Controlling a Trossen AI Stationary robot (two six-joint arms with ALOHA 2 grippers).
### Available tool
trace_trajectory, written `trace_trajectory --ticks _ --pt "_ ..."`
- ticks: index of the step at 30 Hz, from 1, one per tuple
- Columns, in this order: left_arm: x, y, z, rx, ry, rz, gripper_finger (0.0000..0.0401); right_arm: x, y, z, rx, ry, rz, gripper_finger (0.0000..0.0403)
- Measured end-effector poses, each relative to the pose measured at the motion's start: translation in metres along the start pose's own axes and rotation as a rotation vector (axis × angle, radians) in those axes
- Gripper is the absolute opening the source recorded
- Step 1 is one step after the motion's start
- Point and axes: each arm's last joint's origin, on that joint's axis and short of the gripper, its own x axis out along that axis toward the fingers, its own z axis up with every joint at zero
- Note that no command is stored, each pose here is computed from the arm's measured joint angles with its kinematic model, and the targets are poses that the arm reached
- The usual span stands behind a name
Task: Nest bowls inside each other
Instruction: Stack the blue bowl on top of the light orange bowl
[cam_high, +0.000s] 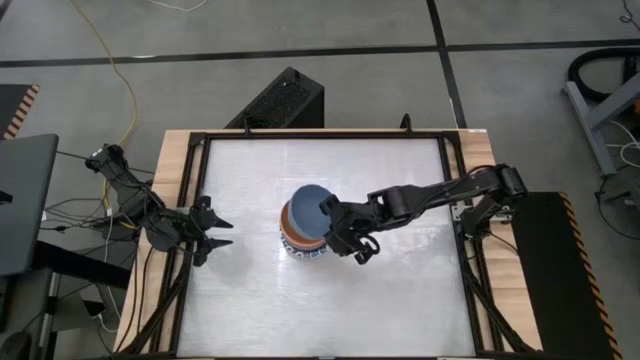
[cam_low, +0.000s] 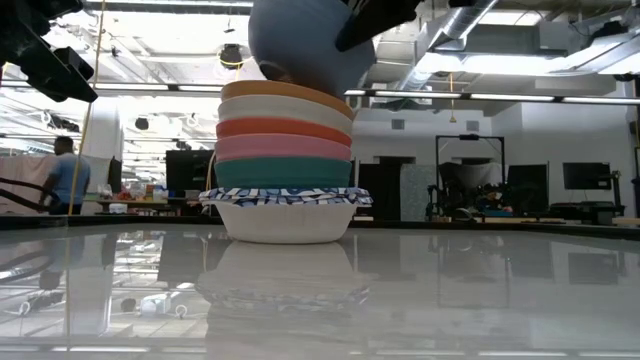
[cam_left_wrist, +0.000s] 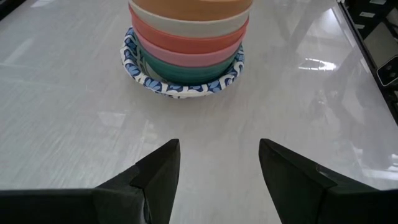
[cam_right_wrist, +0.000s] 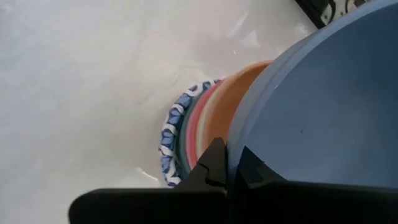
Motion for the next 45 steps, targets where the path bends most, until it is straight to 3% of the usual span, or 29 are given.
trace_trajectory --ticks 18,25,35,45 --pt "0.0 0.0 0.0 0.0 0.0 0.0 0.0208 -0.015 -0.012 -0.001 -0.14 0.016 0.058 0.0007" --pt "0.0 0.0 0.0 0.0 0.0 0.0 0.0208 0.006 -0.016 -0.005 -0.157 0.072 0.09 0.0007" --pt "0.0 0.0 0.0 0.0 0.0 0.0 0.0208 0.039 -0.02 0.005 -0.186 0.227 0.228 0.0007" --pt "0.0 0.0 0.0 0.0 0.0 0.0 0.0208 0.035 -0.03 0.02 -0.222 0.23 0.24 0.0007"
